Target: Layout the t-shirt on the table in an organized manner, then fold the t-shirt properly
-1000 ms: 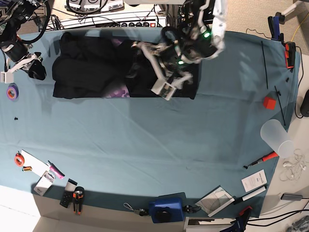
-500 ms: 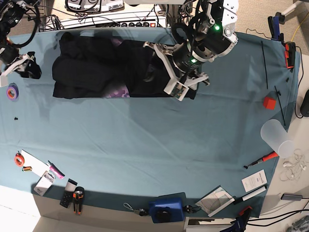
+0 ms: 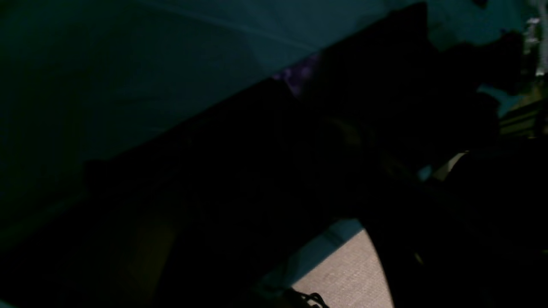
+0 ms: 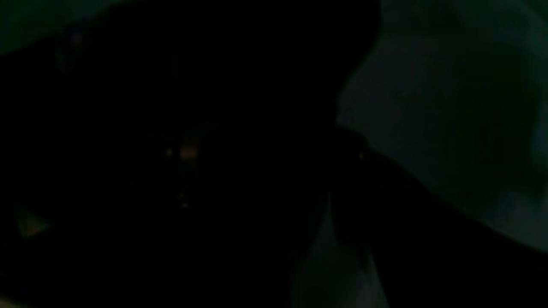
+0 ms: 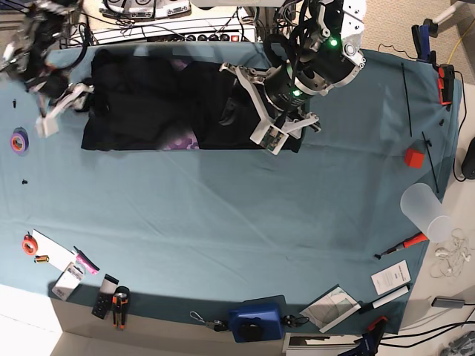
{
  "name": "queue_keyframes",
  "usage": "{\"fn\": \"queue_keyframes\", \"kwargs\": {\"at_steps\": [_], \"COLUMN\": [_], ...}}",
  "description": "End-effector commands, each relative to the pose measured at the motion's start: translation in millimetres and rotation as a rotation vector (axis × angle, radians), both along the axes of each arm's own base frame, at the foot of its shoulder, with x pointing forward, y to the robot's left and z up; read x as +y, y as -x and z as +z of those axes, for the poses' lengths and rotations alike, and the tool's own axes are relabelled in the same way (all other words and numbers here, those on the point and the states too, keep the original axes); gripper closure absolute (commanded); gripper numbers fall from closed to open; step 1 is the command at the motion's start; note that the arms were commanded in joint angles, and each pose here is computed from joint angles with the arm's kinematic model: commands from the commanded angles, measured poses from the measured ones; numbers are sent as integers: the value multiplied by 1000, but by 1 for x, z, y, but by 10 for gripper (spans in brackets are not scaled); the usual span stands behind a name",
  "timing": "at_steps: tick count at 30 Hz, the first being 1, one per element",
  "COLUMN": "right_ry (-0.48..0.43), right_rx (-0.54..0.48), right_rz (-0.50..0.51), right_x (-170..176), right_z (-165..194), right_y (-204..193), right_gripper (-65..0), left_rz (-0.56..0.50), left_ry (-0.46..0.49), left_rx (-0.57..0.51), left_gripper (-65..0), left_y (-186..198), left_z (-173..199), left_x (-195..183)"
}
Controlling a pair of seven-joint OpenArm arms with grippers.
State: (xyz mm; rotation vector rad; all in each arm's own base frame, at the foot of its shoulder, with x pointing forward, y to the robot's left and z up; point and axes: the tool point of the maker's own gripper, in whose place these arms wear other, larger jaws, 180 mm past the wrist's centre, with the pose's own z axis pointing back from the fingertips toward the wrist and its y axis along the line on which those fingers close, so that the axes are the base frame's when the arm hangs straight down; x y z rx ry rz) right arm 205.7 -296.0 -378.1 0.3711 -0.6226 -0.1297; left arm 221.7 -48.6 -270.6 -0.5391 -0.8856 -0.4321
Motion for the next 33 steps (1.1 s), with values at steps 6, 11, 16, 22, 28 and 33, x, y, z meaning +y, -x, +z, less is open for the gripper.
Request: {"fn": "queue_keyframes", "kwargs": {"at_steps": [6, 11, 16, 22, 28, 33], "right_ry": [-66, -143, -217, -215, -215, -181], "right_rx": [54, 89, 62, 52, 52, 33], "right_rz": [-6, 25, 27, 44, 44, 73], "right_x": [14, 36, 51, 55, 55, 52], "right_z": [-23, -29, -26, -26, -26, -24], "right_y": [13, 22, 20, 20, 20, 16], "right_gripper": [-371, -371, -371, -349, -121, 0], "left_rz": [4, 13, 13, 13, 12, 11], "left_ry": [44, 62, 62, 62, 66, 66], "left_rx": [-48, -75, -75, -74, -73, -73], "left_gripper": [-345, -345, -345, -345, -345, -345], "left_y": [-4, -7, -7, -7, -7, -7], "left_z": [14, 19, 19, 19, 19, 19], "left_x": [-4, -4, -5, -5, -5, -5]}}
